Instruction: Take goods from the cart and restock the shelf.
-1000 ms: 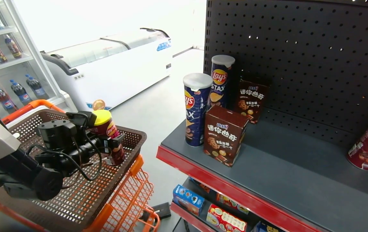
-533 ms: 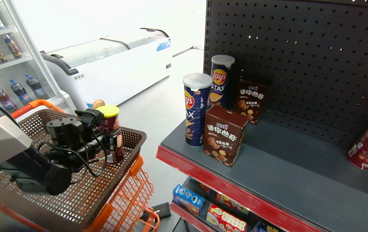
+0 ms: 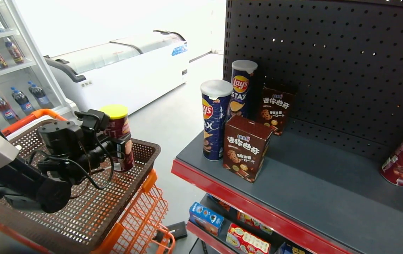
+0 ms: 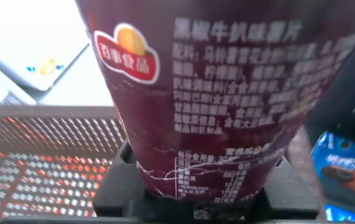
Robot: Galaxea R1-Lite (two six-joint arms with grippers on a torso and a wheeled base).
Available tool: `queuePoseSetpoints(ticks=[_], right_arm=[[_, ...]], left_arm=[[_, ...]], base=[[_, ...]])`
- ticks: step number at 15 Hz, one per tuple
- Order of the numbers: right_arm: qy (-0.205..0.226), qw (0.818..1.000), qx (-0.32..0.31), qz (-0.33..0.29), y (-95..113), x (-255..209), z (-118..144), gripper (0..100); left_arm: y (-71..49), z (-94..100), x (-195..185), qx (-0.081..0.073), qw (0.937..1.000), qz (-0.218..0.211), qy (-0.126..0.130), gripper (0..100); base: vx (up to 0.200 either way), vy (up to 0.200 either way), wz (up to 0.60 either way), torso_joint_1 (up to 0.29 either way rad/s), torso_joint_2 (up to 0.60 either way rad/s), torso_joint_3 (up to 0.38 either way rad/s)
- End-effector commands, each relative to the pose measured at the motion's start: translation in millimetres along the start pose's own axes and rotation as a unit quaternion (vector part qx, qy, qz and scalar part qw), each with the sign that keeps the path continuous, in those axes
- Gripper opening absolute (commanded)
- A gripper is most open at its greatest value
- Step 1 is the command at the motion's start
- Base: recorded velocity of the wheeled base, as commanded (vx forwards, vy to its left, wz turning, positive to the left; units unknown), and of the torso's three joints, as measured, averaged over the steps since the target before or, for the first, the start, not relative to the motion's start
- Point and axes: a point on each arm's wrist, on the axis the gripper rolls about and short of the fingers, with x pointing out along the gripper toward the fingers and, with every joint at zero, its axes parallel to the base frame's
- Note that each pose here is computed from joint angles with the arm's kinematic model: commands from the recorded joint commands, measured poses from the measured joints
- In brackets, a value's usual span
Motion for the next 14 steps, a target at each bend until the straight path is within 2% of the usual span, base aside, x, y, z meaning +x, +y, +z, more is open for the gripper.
queuePoseSetpoints(ticks=[1,3,4,5,8,10,11,14], right_arm=[[0.000,1.000,0.000,0.000,0.0,0.0,0.0,100],[0.000,1.000,0.000,0.000,0.0,0.0,0.0,100],[0.000,1.000,0.000,0.000,0.0,0.0,0.0,100],[0.000,1.000,0.000,0.000,0.0,0.0,0.0,100],[0.000,1.000,0.000,0.000,0.0,0.0,0.0,100],[0.000,1.000,0.000,0.000,0.0,0.0,0.0,100],[0.000,1.000,0.000,0.000,0.0,0.0,0.0,100],[0.000,1.000,0.000,0.000,0.0,0.0,0.0,100]], left_arm=[[-8.6,37.1,-28.8,-0.007,0.9992,-0.012,-0.037,0],[-18.7,54.7,-49.2,-0.021,0.9987,-0.027,-0.039,0],[-18.7,54.7,-49.2,-0.021,0.9987,-0.027,-0.039,0],[-19.3,60.3,-56.2,0.007,0.9991,-0.010,-0.040,0],[-29.6,63.9,-81.1,-0.010,0.9985,-0.031,-0.043,0],[-34.7,73.8,-96.5,-0.023,0.9945,-0.079,-0.065,0],[-36.6,72.5,-108.3,-0.021,0.9927,-0.097,-0.068,0],[-39.9,78.9,-121.8,-0.019,0.9910,-0.106,-0.079,0]], base=[[0.000,0.000,0.00,0.000,0.00,0.000],[0.000,0.000,0.00,0.000,0.00,0.000],[0.000,0.000,0.00,0.000,0.00,0.000],[0.000,0.000,0.00,0.000,0.00,0.000],[0.000,0.000,0.00,0.000,0.00,0.000],[0.000,0.000,0.00,0.000,0.00,0.000],[0.000,0.000,0.00,0.000,0.00,0.000],[0.000,0.000,0.00,0.000,0.00,0.000]])
